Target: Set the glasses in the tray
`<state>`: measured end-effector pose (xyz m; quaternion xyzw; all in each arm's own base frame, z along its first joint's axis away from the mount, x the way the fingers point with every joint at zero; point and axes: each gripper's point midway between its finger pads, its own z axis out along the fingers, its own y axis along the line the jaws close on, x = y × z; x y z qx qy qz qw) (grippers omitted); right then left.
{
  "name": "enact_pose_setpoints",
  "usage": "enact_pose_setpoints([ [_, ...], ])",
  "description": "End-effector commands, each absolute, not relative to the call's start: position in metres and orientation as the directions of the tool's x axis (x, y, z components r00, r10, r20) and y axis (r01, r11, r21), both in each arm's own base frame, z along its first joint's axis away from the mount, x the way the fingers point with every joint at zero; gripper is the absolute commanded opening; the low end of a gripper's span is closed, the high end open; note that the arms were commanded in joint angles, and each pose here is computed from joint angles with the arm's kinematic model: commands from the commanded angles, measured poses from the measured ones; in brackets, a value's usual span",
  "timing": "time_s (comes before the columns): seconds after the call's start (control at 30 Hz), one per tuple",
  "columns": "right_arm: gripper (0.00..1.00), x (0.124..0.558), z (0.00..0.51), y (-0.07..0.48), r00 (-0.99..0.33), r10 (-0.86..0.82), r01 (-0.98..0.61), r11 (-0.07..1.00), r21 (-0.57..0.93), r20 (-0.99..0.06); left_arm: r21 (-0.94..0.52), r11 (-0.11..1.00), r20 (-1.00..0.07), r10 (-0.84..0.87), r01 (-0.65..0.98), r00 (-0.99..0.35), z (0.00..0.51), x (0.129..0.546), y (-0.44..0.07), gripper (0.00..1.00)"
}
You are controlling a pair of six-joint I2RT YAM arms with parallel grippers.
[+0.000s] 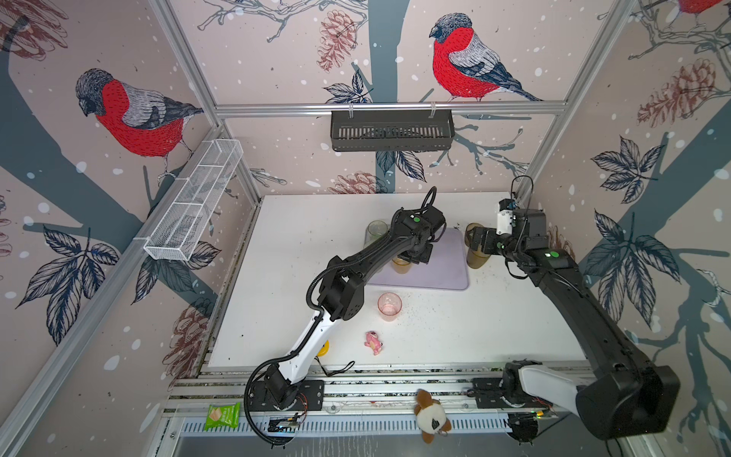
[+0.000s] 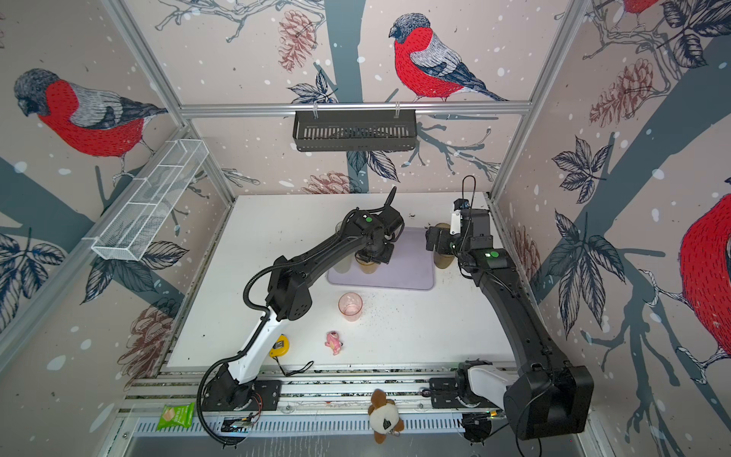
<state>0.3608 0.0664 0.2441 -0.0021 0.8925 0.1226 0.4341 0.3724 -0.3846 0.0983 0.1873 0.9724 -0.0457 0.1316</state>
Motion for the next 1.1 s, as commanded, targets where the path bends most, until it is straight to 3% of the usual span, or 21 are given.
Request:
enact_pose_setpoints([
  [0.0,0.99,0.3635,0.2468,0.0659,-0.614,0.11,-0.105,0.97,0.219,-0.781,-0.006,0.928,-0.263,0.358,0.373,-0.896,0.0945,0.3741,-0.3771,0.0],
  [1.07,0.99,0.365,0.2499,0.0658,-0.613,0.111,-0.103,0.97,0.219,-0.782,0.022,0.931,-0.242,0.359,0.364,-0.902,0.0904,0.3733,-0.3689,0.0],
])
